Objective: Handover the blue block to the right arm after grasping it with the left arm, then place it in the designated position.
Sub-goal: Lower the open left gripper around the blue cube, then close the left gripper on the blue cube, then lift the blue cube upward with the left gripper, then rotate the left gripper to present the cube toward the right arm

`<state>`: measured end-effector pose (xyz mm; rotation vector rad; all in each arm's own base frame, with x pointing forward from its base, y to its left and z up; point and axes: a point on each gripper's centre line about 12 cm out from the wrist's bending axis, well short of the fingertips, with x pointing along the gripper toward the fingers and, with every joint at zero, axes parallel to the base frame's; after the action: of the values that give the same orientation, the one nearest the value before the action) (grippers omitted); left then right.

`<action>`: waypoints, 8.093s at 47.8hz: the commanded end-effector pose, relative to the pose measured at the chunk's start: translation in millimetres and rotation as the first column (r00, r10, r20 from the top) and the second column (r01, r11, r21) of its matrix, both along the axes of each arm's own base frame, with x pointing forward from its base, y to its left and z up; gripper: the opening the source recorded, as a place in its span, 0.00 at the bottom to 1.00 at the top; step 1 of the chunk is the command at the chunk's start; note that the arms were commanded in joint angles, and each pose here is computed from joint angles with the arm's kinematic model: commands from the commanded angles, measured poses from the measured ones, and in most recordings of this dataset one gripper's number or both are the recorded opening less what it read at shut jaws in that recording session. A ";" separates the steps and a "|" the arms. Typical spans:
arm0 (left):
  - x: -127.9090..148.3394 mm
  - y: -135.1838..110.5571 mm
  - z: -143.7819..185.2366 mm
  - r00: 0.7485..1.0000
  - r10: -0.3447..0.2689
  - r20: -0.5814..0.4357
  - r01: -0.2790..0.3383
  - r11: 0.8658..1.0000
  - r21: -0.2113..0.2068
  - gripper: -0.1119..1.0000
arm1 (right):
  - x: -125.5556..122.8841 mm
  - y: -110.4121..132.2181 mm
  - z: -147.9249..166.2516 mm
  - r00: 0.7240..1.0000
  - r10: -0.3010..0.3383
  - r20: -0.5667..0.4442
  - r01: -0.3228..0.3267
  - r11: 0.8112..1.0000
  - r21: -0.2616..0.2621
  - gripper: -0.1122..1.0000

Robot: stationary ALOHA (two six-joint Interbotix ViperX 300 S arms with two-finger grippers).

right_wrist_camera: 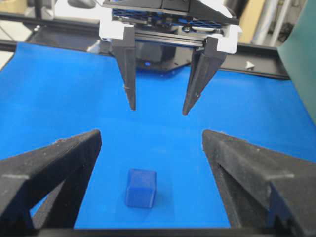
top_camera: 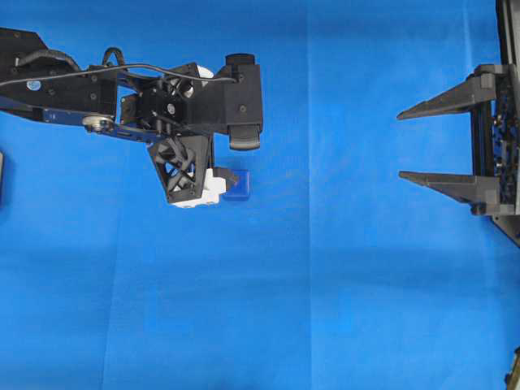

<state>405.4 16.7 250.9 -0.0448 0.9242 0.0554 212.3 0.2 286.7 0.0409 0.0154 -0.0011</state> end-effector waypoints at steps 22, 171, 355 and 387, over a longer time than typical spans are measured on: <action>1.8 0.2 13.8 0.999 0.003 0.040 -0.003 1.000 0.000 0.92 | 3.2 0.3 9.3 1.000 0.002 0.017 -0.002 1.000 0.000 0.97; 11.8 -8.8 -131.2 1.000 -0.020 -0.018 0.020 1.000 -0.005 0.54 | 11.1 -2.3 -5.7 0.999 -0.010 -0.051 0.010 1.000 -0.005 0.97; -49.7 -26.1 55.3 0.788 -0.080 0.610 0.068 0.997 0.042 0.54 | 12.5 -2.4 -3.6 0.999 -0.011 -0.048 0.011 1.000 0.000 0.97; -64.5 -22.0 44.0 0.689 -0.070 0.722 0.053 0.998 0.047 0.54 | 12.8 -2.4 -3.1 0.999 -0.011 -0.041 0.011 1.000 0.000 0.97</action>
<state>342.5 -5.8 284.3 -0.0106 0.1505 -0.0192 222.0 -1.8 270.7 0.0411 0.0965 -0.0120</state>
